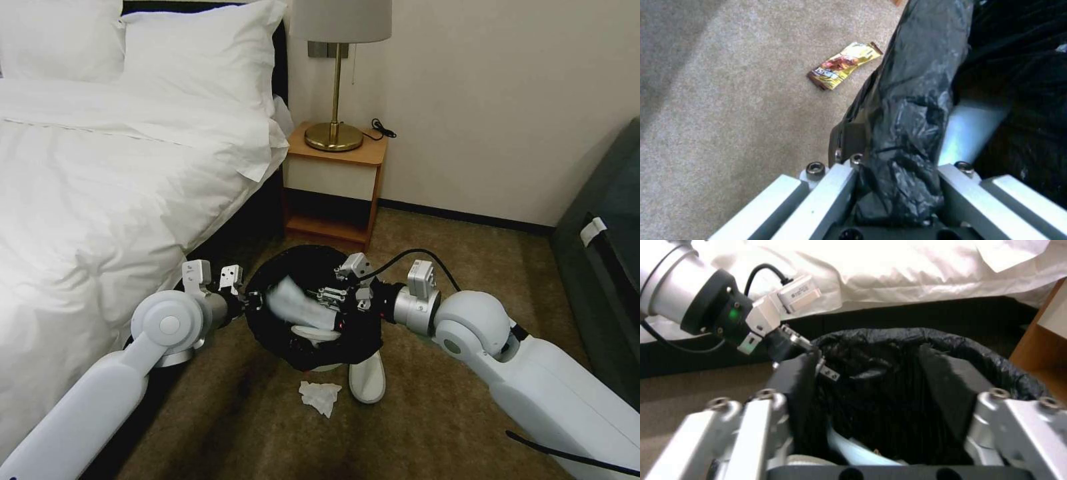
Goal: Pick up the trash bin, then pick up the garbage on the floor and place it into the trash bin.
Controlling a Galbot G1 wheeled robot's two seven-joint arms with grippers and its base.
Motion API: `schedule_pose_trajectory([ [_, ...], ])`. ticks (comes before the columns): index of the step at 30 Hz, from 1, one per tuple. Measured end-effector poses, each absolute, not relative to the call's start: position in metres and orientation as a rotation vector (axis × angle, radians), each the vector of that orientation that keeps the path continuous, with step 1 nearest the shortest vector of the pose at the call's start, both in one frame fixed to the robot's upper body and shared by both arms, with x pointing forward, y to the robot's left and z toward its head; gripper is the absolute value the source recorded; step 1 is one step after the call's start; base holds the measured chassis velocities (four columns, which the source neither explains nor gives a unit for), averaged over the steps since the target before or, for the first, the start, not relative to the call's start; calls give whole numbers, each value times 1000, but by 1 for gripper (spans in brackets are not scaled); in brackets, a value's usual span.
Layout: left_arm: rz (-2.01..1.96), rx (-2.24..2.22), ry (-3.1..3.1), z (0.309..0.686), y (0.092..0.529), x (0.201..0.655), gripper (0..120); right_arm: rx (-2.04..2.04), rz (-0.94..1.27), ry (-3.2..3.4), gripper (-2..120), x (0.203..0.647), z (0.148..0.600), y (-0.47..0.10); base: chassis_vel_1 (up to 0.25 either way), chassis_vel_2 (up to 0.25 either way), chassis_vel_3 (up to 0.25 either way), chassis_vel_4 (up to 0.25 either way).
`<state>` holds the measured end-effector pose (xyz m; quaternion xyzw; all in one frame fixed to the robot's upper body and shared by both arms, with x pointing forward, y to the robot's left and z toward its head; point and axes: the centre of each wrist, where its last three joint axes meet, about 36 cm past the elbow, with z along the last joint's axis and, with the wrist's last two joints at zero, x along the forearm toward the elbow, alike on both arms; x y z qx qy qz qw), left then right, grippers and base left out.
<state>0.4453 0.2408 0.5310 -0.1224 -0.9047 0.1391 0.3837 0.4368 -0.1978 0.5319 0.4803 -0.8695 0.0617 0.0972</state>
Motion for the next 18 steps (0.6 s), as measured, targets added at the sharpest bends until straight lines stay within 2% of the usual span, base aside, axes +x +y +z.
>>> schedule_pose_trajectory([
  [1, 355, -312, -2306, 531, 241, 445, 1, 1422, 183, -2575, 67, 437, 532, -198, 0, 0, 0, 0],
  [3, 356, -313, -2307, 531, 240, 446, 1, 1416, 171, -2595, 77, 438, 536, -197, 0, 0, 0, 0],
  [6, 357, -313, -2307, 531, 240, 446, 1, 1411, 163, -2608, 83, 439, 539, -198, 0, 0, 0, 0],
  [9, 357, -310, -2308, 531, 241, 447, 1, 1371, 125, -2689, 97, 452, 557, -203, 0, 0, 0, 0],
  [18, 365, -297, -2321, 534, 246, 447, 1, 1153, 103, -2813, 100, 487, 567, -246, 0, 0, 0, 0],
])
